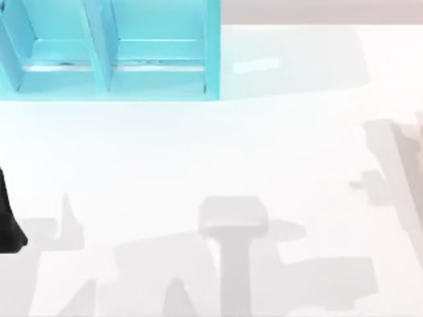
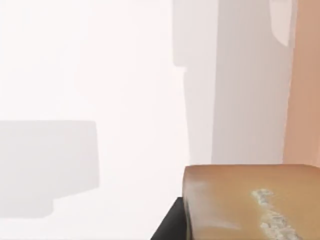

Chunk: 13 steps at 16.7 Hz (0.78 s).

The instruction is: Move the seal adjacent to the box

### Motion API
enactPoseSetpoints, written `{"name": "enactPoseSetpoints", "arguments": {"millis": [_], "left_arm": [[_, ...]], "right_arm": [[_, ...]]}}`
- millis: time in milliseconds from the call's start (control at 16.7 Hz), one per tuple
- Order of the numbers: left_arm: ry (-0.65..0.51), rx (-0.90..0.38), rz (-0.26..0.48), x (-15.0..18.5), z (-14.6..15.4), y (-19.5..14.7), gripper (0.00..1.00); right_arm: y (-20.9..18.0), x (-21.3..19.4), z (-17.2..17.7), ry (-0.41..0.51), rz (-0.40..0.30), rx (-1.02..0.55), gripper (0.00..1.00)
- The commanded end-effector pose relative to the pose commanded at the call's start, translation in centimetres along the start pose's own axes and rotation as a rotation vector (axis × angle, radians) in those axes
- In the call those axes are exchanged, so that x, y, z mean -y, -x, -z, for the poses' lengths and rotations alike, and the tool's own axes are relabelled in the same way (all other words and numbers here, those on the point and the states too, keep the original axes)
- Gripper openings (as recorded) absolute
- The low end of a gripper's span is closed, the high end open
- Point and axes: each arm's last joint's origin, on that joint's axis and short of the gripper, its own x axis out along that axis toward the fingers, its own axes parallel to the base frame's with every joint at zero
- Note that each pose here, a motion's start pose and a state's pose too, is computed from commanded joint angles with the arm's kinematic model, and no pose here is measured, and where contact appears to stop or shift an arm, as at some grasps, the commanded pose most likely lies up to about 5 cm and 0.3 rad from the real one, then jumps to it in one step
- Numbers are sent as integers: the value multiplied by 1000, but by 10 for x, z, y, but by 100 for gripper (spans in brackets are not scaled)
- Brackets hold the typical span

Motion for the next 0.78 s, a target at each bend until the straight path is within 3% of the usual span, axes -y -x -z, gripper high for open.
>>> {"name": "enactPoseSetpoints", "arguments": {"millis": [480, 780], "left_arm": [[0, 0, 0, 0, 0, 0, 100], [0, 0, 0, 0, 0, 0, 100]], "right_arm": [[-45, 1, 6, -1, 0, 5, 0], [-48, 1, 6, -1, 1, 1, 0]]}}
